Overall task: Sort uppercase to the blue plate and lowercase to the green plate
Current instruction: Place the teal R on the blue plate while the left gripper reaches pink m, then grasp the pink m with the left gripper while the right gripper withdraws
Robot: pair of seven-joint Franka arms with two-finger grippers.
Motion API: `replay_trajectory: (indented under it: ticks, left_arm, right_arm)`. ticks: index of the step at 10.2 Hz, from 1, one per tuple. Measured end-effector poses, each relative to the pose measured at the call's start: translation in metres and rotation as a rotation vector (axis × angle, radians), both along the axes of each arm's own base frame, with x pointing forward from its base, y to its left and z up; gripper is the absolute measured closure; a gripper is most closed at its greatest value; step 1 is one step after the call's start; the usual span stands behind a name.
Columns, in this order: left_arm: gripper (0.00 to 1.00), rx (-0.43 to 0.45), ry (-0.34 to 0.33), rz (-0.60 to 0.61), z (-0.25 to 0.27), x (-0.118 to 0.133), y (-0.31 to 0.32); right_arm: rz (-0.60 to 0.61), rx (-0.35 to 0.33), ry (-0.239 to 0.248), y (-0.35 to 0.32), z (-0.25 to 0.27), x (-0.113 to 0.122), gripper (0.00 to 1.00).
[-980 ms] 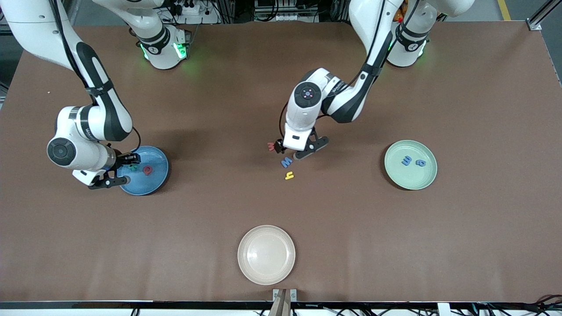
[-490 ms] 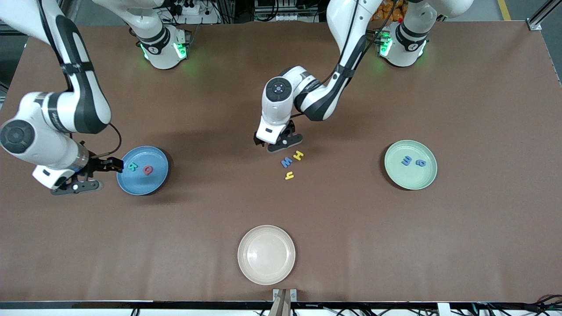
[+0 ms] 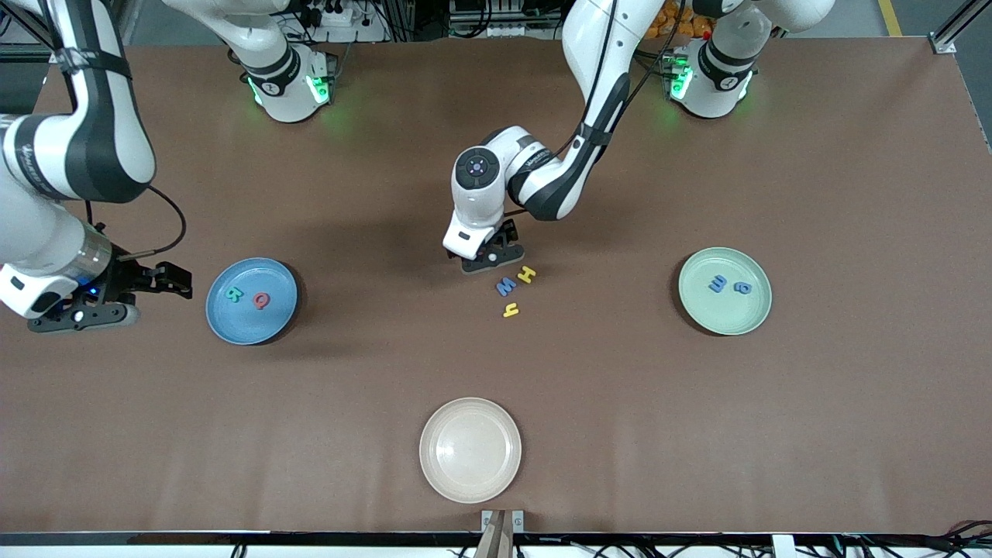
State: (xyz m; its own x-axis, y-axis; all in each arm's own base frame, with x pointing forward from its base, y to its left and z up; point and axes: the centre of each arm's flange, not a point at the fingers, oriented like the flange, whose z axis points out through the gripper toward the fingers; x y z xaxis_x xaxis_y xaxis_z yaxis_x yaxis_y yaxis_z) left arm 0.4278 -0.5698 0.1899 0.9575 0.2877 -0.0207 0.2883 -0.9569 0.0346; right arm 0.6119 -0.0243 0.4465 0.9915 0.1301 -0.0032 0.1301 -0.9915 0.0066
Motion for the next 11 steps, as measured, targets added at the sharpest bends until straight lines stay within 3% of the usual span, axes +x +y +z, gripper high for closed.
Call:
replay_trajectory:
  ticks: [2, 5, 7, 10, 11]
  left_arm:
    - [0.01, 0.003, -0.006, 0.0, -0.002, 0.002, -0.001]
    - [0.09, 0.014, -0.014, 0.004, -0.012, 0.004, -0.004]
    - [0.17, 0.017, -0.015, -0.005, -0.016, -0.001, -0.009]
    - [0.4, 0.014, -0.011, -0.003, -0.018, -0.004, -0.012]
    - [0.4, 0.015, -0.013, -0.002, -0.018, -0.004, -0.011]
  right_arm:
    - [0.0, 0.01, -0.004, 0.002, 0.013, -0.001, 0.0]
    - [0.009, 0.012, -0.047, 0.009, 0.044, -0.007, 0.0]
    - [-0.002, 0.025, -0.06, 0.006, 0.071, -0.02, 0.0]
    - [-0.008, 0.025, -0.074, 0.003, 0.099, -0.035, 0.0]
    - [-0.009, 0.025, -0.079, 0.003, 0.102, -0.036, 0.0]
